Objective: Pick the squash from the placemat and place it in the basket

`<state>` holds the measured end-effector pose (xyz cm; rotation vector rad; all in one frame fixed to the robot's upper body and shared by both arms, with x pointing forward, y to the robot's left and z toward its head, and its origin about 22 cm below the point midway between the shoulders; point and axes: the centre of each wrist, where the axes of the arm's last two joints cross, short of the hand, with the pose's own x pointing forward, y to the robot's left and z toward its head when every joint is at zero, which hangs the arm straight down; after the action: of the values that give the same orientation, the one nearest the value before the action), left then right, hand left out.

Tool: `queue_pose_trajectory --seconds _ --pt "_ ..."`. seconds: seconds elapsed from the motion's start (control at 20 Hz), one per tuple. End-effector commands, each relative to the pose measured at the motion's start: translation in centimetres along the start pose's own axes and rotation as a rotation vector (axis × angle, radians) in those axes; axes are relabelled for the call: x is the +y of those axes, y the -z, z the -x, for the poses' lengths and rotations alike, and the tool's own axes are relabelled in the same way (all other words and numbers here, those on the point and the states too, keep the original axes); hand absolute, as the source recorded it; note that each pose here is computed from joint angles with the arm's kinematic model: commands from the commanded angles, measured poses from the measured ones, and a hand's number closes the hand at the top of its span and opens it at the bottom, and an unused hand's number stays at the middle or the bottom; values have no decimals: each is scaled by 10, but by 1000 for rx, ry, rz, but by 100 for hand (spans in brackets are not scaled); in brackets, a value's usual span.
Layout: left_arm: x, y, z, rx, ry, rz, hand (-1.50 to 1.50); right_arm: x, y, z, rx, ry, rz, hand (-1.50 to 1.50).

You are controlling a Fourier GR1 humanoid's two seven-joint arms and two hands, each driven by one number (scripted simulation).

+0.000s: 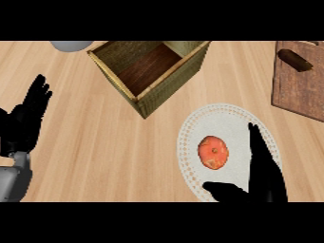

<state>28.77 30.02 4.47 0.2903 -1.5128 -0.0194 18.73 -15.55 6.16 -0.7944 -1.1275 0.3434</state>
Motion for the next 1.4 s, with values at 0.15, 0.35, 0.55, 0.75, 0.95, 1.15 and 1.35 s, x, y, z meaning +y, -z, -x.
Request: queue_pose_trajectory --seconds 0.15,0.35,0.55,0.75,0.95,1.15,1.35 --pt "-19 10 -5 -10 6 -2 0 3 9 8 5 24 -3 -150" --pt "-10 4 -4 8 -16 0 0 21 0 23 16 -5 -14 -150" --pt "-4 6 -2 -24 9 -4 0 19 25 6 52 -41 2 -150" --pt "-13 -13 11 -2 13 4 0 43 14 0 65 -72 -16 -150" --pt "3 9 -4 -7 -8 11 0 47 29 11 72 -80 -25 -150" --pt "-8 -12 -1 -9 -2 7 0 55 29 18 62 -77 -27 -150" --pt "13 2 -1 10 15 -8 0 45 49 -2 73 -87 -44 -150"
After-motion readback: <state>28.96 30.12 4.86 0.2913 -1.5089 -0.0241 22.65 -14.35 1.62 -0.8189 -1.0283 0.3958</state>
